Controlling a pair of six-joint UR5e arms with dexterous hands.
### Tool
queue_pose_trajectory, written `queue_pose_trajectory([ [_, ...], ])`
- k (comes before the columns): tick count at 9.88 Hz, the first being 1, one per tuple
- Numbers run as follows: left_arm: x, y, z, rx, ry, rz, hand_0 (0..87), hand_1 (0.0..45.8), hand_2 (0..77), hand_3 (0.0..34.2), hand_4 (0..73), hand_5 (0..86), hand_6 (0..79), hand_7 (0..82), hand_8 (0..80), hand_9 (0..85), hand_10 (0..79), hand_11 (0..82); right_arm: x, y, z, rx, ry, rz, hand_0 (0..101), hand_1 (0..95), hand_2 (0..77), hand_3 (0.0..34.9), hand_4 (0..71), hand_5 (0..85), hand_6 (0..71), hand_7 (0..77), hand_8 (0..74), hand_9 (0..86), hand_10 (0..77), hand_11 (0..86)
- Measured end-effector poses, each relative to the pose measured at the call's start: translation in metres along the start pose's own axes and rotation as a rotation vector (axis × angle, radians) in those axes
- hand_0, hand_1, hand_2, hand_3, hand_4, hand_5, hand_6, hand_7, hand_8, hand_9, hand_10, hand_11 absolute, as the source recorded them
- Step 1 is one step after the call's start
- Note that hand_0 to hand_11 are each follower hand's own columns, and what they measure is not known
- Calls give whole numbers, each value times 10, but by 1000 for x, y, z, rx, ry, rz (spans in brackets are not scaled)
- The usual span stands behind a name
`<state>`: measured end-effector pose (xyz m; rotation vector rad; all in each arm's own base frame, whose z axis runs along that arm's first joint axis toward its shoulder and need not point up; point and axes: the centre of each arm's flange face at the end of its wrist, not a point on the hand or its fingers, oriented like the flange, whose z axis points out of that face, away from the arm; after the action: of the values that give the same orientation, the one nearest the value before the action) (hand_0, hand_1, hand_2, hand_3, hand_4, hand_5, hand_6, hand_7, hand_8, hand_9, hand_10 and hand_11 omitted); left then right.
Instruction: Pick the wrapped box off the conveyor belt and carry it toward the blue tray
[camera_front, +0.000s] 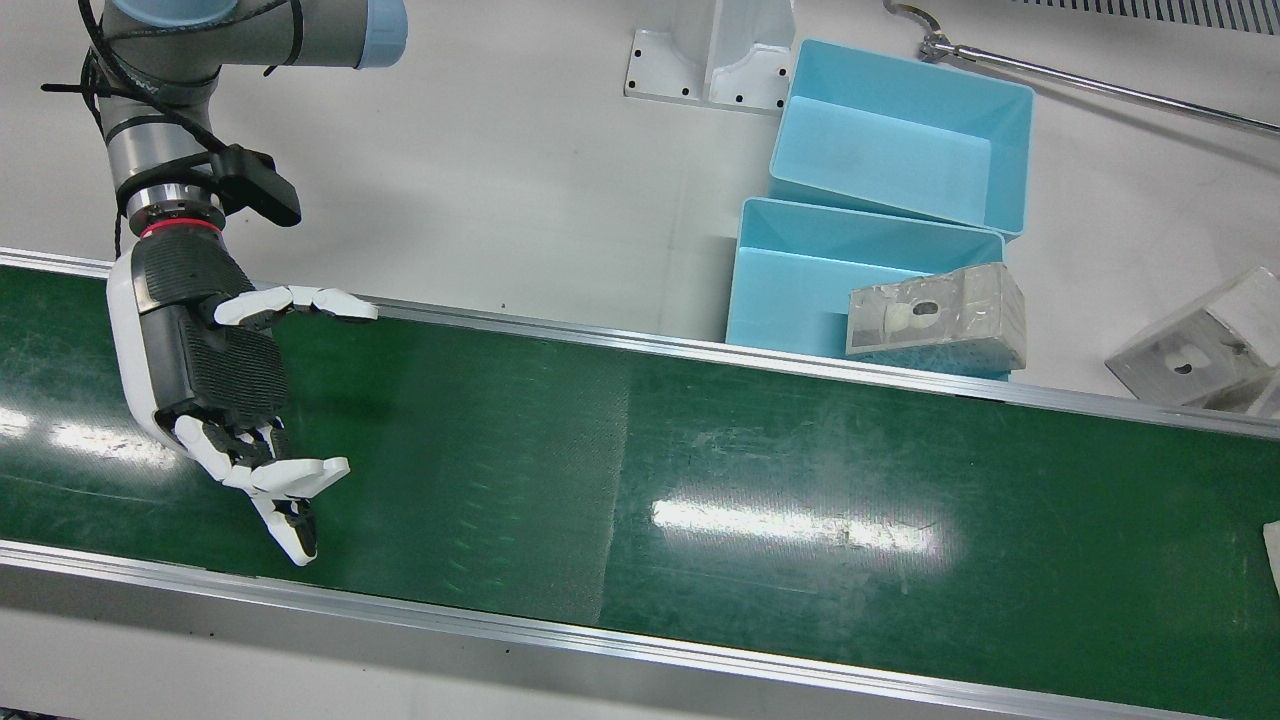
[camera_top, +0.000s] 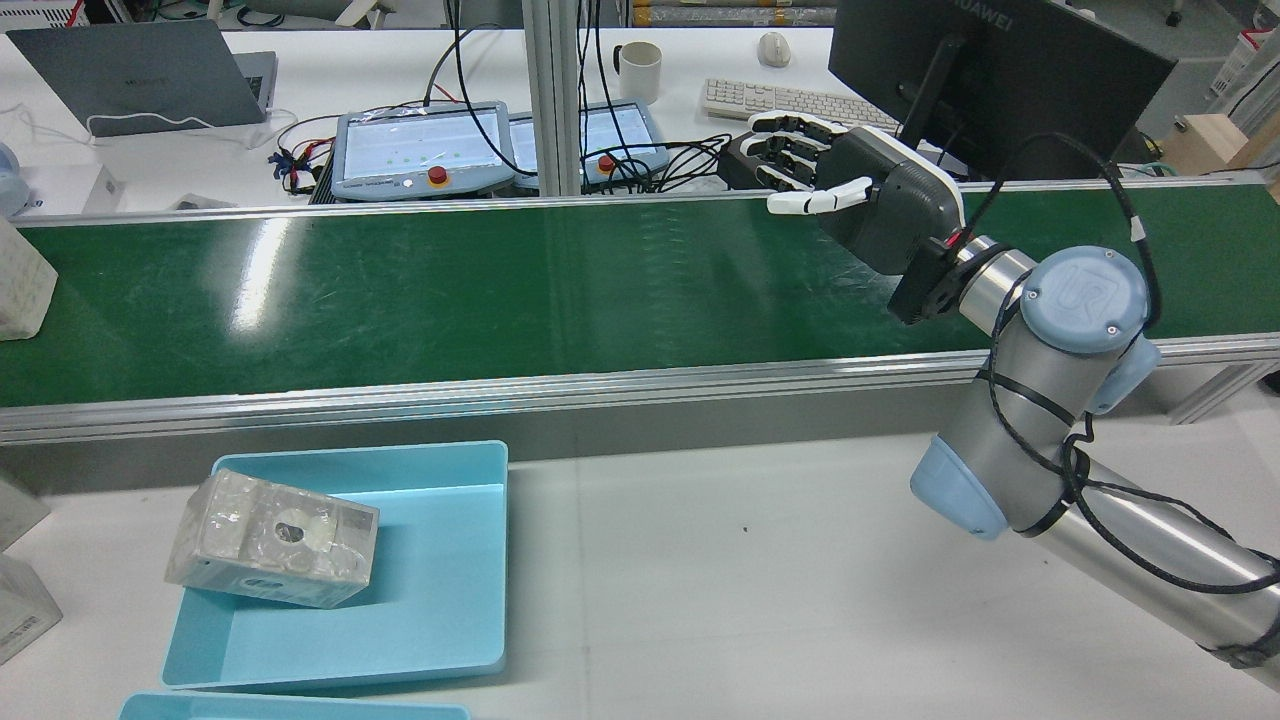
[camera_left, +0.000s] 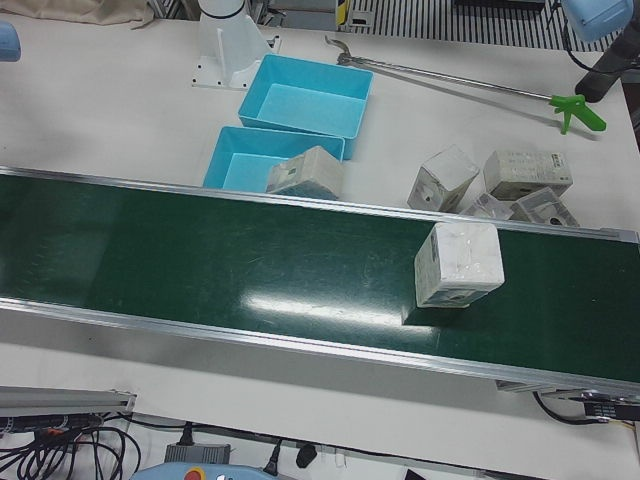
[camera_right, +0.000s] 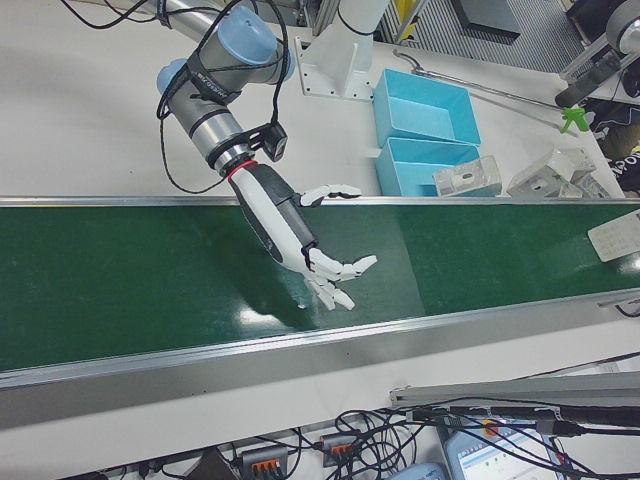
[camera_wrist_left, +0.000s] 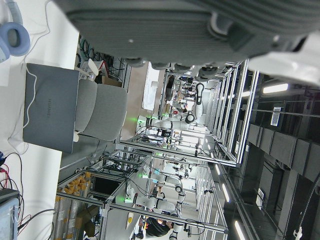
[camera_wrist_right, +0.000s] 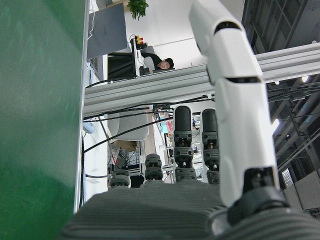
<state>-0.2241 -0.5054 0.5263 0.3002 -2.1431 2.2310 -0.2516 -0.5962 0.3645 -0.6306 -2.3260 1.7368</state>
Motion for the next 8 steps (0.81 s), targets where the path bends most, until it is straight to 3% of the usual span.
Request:
queue_pose_trajectory([
  [4, 0, 0, 0, 0, 0, 0, 0, 0, 11, 0, 0, 11, 0, 5, 5, 0, 5, 0, -19, 2, 1, -6, -29, -10, 527, 191, 202, 90, 207, 300, 153, 371, 49, 120, 22, 49],
  [6, 0, 0, 0, 0, 0, 0, 0, 0, 5, 0, 0, 11, 0, 5, 5, 0, 5, 0, -21, 8, 9, -17, -33, -13, 526, 196, 218, 18, 207, 305, 164, 371, 54, 125, 27, 49],
  [8, 0, 0, 0, 0, 0, 0, 0, 0, 11, 0, 0, 11, 0, 5, 5, 0, 0, 5, -14, 17, 18, -31, -27, -9, 526, 207, 235, 0, 213, 333, 169, 387, 65, 136, 27, 65],
])
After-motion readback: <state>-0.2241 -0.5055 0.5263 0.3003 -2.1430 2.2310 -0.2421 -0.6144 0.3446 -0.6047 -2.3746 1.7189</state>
